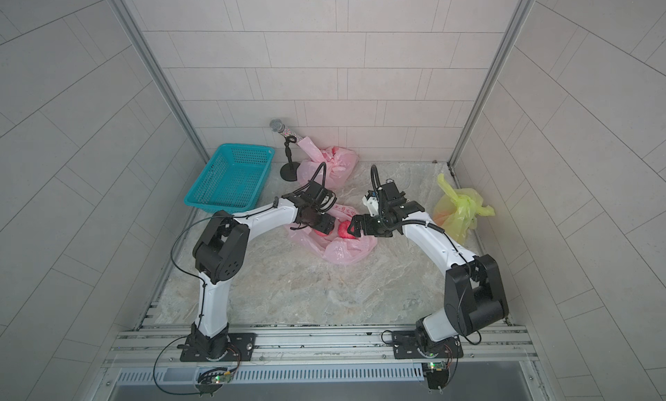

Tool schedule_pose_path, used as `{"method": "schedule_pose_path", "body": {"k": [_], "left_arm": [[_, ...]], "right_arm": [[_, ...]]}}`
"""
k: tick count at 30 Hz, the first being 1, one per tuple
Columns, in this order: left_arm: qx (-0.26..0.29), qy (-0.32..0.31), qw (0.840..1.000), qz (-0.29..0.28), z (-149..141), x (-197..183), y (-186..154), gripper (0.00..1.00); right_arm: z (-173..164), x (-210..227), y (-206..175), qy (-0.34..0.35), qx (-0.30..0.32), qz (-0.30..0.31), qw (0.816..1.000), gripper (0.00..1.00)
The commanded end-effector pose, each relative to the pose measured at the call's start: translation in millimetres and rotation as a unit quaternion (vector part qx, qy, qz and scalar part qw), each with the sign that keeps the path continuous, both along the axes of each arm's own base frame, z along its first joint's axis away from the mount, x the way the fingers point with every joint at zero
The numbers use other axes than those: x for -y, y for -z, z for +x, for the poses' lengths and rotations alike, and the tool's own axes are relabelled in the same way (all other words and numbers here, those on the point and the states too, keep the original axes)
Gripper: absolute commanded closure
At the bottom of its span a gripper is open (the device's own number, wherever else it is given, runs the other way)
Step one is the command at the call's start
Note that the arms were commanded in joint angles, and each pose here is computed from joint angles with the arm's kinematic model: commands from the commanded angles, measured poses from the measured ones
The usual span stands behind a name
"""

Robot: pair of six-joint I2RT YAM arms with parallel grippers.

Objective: Untie the knot of a plastic bag & take out the apple
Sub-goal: Pick up the apple from the plastic bag.

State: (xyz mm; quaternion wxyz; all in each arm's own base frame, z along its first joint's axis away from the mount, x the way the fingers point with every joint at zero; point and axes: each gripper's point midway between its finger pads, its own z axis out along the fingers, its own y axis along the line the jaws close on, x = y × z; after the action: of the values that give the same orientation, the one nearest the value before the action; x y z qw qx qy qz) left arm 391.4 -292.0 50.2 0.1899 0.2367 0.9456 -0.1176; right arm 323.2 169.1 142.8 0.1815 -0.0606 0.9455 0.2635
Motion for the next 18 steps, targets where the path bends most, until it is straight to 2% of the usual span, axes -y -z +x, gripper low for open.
{"method": "schedule_pose_path", "body": {"k": [1, 9, 18], "left_arm": [[-0.003, 0.008, 1.0, -0.019, -12.4, -3.3, -23.4, 0.56], [-0.018, 0.064, 0.994, -0.088, -45.5, 8.1, -66.7, 0.55], [-0.031, 0.128, 0.977, -0.17, -73.8, 21.0, -114.2, 0.57]], "right_arm": [[3.6, -3.1, -4.0, -0.001, 0.001, 0.011, 1.0, 0.0], [6.1, -3.2, -7.5, 0.003, 0.004, 0.012, 1.0, 0.0], [5.9, -5.2, -11.9, 0.002, 0.007, 0.019, 1.0, 0.0]]}}
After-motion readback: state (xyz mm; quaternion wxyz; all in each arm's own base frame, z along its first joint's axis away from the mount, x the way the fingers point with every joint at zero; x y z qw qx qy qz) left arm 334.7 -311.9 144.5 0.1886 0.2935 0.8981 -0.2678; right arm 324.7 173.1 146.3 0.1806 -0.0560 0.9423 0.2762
